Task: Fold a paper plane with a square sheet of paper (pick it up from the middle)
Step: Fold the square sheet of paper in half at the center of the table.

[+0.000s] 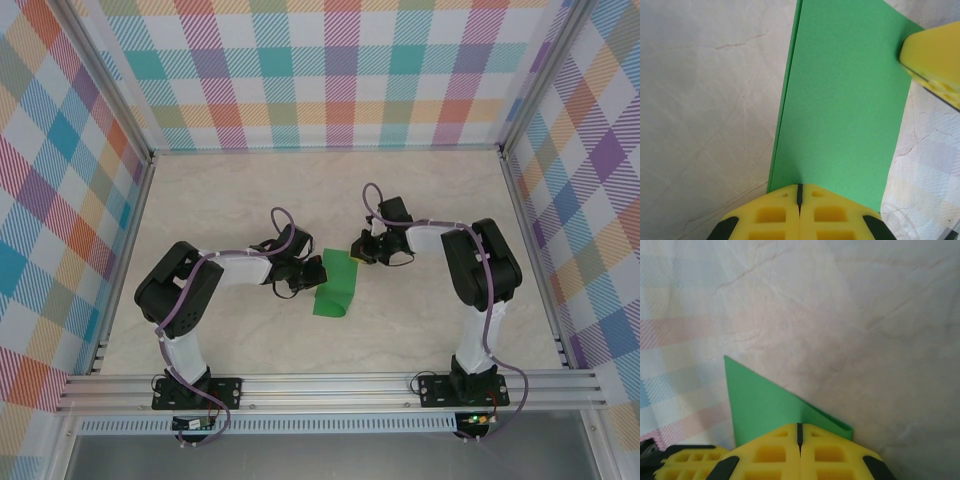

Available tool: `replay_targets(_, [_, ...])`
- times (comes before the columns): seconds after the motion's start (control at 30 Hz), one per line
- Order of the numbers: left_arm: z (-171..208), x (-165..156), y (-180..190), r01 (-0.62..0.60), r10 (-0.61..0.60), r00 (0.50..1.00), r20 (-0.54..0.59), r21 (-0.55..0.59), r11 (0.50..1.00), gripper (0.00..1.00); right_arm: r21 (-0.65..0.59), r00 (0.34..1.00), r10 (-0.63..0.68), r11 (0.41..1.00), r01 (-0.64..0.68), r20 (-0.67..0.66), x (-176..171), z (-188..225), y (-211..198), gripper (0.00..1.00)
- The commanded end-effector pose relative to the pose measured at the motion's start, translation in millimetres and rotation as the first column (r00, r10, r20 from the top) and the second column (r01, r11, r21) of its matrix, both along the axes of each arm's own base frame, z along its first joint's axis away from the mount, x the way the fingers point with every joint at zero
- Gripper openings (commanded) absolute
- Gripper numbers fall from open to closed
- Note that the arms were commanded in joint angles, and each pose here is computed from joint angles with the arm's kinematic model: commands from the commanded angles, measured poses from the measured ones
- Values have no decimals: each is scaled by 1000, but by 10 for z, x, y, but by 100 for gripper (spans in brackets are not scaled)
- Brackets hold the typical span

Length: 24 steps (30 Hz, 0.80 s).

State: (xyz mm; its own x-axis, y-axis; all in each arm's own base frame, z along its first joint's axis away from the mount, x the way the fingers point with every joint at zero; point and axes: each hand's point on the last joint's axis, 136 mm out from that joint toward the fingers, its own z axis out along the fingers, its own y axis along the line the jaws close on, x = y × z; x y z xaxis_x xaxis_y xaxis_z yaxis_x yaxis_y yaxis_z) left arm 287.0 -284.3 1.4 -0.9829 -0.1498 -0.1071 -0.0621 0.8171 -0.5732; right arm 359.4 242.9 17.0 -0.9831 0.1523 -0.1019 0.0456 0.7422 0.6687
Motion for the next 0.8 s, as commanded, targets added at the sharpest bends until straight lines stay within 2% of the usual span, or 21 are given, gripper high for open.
replay_targets(0.0, [-1105,-1199,1464,92,169,919,-356,610,787,0,-153,997,-74,985,79,36,187,-140,-332,2])
replay_targets(0.1, [-1106,-1190,1455,90,167,920,-355,607,789,0,-306,985,-141,938,164,94,267,-107,-634,2])
replay_targets(0.17, [-1104,-1182,1450,89,167,921,-352,606,791,0,-324,977,-157,925,198,146,262,65,-715,2])
replay_targets(0.3, [-1099,-1170,1446,86,167,922,-349,606,791,0,-236,976,-106,960,150,191,67,458,-565,2])
replay_targets(0.37, [-1097,-1155,1432,84,165,924,-346,603,793,0,-130,986,-60,988,80,155,-142,580,-375,2])
replay_targets(0.47, [-1094,-1129,1421,83,163,926,-341,604,792,0,20,996,16,1000,-18,86,-483,659,-71,3])
replay_targets(0.63, [-1089,-1107,1411,84,160,928,-337,606,791,0,115,998,54,992,-55,16,-829,620,163,0])
replay_targets(0.77, [-1082,-1100,1417,81,163,928,-334,610,788,0,118,996,90,989,-88,-12,-967,510,304,0])
